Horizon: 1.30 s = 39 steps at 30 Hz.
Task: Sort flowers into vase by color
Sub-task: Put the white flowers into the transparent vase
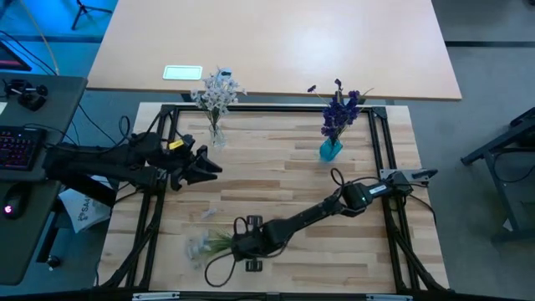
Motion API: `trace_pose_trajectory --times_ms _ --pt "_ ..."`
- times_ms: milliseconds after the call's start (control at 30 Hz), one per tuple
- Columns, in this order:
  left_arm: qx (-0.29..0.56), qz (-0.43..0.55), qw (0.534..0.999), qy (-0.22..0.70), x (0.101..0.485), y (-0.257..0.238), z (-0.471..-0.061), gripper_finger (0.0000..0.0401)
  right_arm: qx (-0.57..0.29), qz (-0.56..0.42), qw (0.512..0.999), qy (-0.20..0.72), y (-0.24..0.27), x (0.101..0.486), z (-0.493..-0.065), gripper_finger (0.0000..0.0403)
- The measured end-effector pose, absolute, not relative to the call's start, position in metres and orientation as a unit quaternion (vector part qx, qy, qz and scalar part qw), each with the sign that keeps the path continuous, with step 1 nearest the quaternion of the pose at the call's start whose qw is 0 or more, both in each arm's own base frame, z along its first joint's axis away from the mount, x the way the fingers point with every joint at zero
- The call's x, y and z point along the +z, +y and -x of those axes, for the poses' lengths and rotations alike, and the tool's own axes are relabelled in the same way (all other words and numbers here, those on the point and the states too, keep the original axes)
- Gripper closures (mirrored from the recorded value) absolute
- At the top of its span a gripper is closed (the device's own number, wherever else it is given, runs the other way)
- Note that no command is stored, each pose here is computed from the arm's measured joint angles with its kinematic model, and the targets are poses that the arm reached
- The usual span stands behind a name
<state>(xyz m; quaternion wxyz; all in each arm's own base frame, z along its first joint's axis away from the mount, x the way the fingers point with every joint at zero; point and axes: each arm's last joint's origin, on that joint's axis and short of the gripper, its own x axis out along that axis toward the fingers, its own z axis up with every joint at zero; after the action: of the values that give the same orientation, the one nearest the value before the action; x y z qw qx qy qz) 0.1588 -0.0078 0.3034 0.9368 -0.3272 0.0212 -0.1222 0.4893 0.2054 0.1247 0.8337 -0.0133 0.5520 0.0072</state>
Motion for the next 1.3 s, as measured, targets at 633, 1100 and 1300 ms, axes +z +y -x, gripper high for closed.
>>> trace_pose_trajectory --times_ms 633,1100,1300 --pt "-0.076 0.324 0.943 -0.020 0.308 -0.005 -0.158 0.0238 -0.013 -0.046 0.798 0.601 0.152 0.191 -0.348 0.0400" --pt "0.004 0.091 0.985 0.148 0.258 -0.016 -0.194 0.0238 -0.129 -0.150 0.979 0.055 0.129 0.292 -0.299 0.0402" --pt "0.017 0.110 0.993 0.034 0.267 -0.021 -0.221 0.0238 -0.127 -0.067 0.989 -0.034 0.099 0.322 -0.323 0.0402"
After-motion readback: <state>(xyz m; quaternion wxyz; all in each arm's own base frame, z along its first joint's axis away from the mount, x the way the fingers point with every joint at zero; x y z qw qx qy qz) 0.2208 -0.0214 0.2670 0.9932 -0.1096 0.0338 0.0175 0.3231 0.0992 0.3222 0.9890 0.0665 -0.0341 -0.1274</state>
